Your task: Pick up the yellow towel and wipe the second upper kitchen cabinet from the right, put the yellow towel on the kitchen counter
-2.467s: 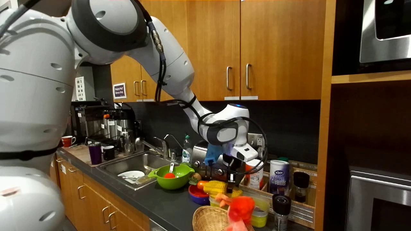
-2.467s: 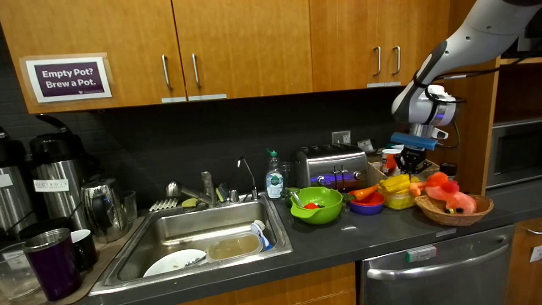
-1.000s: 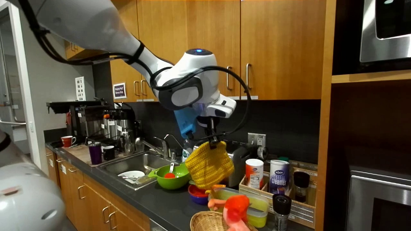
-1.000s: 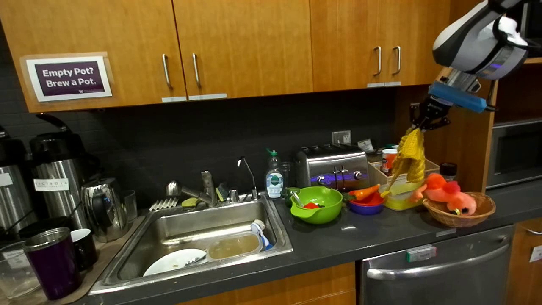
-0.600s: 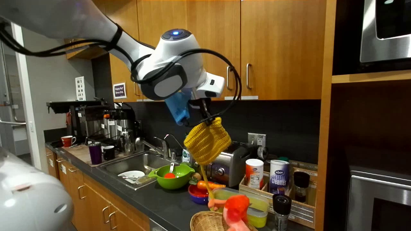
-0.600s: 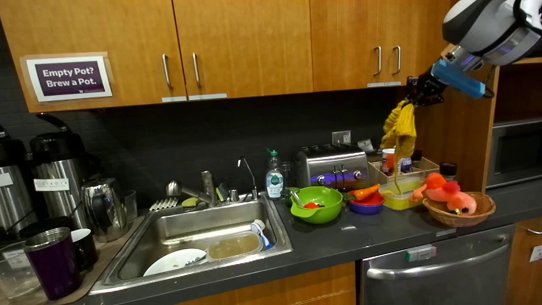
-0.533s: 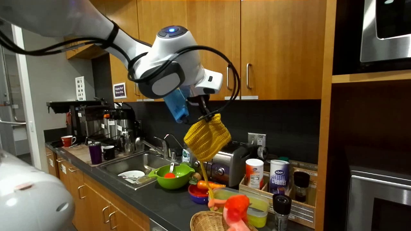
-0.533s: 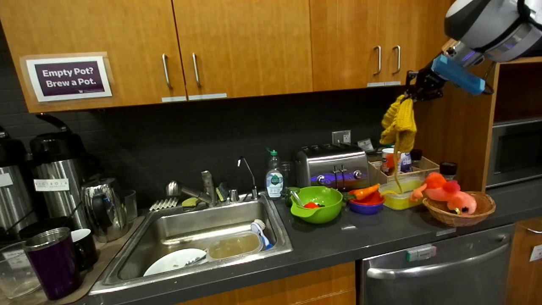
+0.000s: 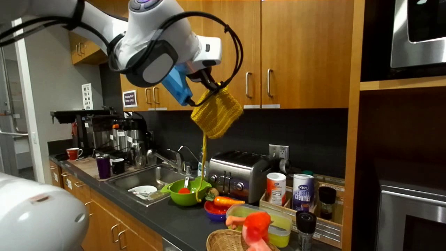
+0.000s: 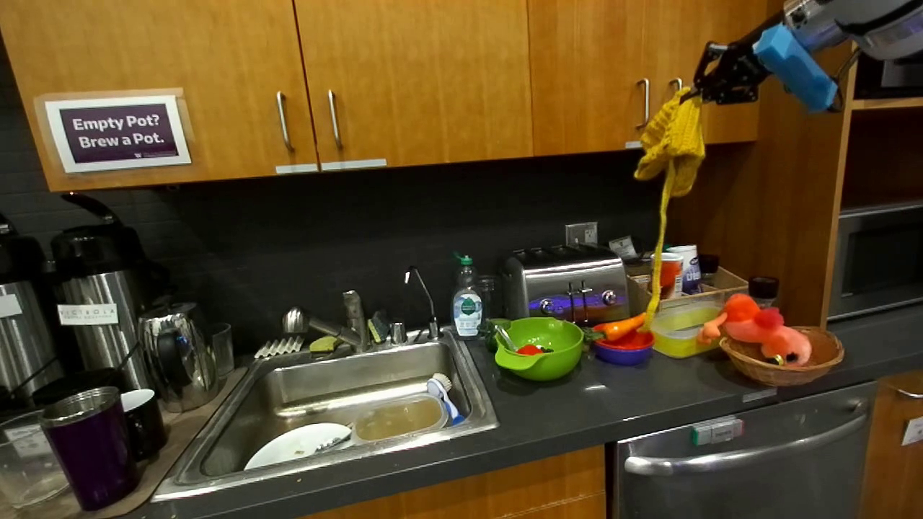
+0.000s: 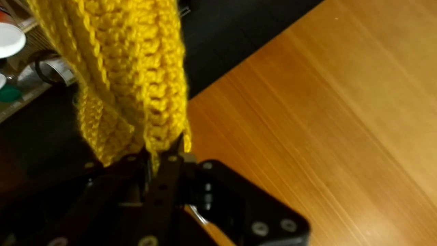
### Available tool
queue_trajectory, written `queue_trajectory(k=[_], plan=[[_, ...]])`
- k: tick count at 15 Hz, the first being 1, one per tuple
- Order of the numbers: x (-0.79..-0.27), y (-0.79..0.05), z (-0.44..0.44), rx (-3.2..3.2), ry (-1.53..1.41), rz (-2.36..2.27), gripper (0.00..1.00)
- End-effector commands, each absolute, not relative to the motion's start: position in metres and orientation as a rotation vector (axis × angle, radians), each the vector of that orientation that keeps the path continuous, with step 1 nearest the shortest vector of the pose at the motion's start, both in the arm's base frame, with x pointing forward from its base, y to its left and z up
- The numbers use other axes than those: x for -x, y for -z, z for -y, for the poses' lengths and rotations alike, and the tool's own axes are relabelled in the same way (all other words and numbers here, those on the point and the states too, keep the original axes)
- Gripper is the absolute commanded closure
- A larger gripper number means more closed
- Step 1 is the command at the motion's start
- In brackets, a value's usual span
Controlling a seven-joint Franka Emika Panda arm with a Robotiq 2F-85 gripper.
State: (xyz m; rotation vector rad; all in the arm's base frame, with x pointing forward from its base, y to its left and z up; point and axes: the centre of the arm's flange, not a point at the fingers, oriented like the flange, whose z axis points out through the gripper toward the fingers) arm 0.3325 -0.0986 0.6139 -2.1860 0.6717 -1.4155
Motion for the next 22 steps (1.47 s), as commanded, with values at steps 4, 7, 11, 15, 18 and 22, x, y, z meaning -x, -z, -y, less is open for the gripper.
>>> queue_trajectory(k=[4, 7, 11, 15, 18, 22], plan=[[-0.286, -0.666, 0.078, 2.024, 1.652, -0.528, 0.98], [-0.282, -0.691, 0.072, 1.984, 1.679, -0.526, 0.98], [-0.299, -0.72, 0.058, 1.972, 1.627, -0.609, 0.98], [-0.313, -0.739, 0.043, 1.96, 1.604, -0.661, 0.98], [-0.322, -0.749, 0.037, 1.956, 1.605, -0.69, 0.98], [-0.327, -0.758, 0.034, 1.948, 1.611, -0.713, 0.98]])
